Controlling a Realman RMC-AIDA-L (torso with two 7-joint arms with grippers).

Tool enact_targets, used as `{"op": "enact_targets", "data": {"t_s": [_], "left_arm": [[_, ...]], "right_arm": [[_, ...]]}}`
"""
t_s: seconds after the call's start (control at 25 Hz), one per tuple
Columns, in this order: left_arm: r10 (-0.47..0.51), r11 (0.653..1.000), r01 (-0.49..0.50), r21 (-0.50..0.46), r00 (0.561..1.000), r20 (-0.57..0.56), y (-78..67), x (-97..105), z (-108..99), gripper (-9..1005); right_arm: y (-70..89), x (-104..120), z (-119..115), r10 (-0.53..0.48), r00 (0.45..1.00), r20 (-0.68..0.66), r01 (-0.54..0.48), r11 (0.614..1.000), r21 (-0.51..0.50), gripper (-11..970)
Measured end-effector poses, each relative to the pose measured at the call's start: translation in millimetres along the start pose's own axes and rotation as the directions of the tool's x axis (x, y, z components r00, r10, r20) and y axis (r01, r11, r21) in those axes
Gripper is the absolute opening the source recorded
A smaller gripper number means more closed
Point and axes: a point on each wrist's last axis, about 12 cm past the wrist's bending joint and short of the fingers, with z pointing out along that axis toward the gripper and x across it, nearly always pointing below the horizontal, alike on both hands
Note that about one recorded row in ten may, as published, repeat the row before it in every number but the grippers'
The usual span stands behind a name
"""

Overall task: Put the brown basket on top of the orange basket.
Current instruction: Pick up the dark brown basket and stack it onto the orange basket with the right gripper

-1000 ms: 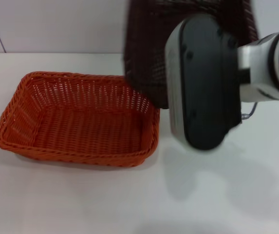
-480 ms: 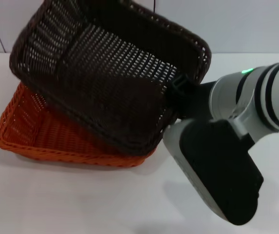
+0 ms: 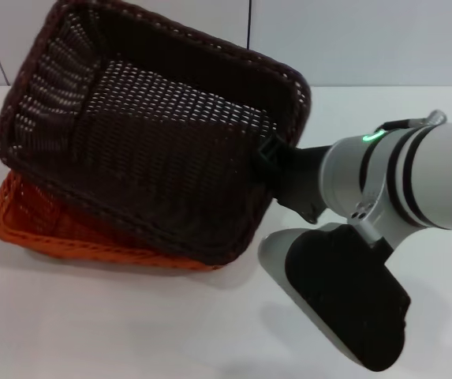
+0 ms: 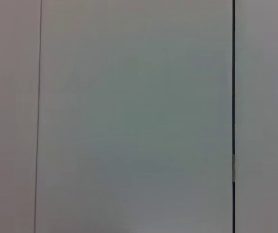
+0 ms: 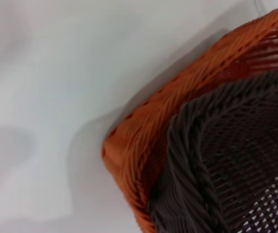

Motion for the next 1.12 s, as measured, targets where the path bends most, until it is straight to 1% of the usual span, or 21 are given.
{"op": "enact_targets", "data": {"t_s": [0.2, 0.44, 0.6, 0.84, 1.12], "left_arm": [[0.0, 1.0, 0.001, 0.005, 1.0, -0.005, -1.0, 0.5, 0.1, 757], [0.0, 1.0, 0.0, 0.009, 1.0, -0.011, -1.8, 1.3, -0.1, 757], [0.0, 1.0, 0.0, 0.009, 1.0, -0.011, -1.8, 1.3, -0.2, 757], [0.002, 1.0, -0.002, 0.013, 1.0, -0.011, -2.1, 1.4, -0.3, 757], [0.005, 1.0, -0.005, 0.02, 1.0, -0.008, -2.7, 0.7, 0.8, 757]], "right_arm": [[-2.0, -1.4, 2.8, -0.013, 1.0, 0.007, 0.012, 0.999, 0.033, 202], [4.0, -9.1, 14.8, -0.026, 0.999, 0.028, 0.026, 0.999, 0.018, 216], [6.3, -12.1, 20.9, -0.027, 0.999, 0.034, 0.026, 0.999, 0.027, 226], [6.4, -14.9, 20.2, 0.029, 0.999, 0.043, -0.031, 0.999, 0.045, 240], [13.1, -14.0, 18.9, 0.065, 0.997, 0.042, -0.067, 0.997, 0.041, 257]]}}
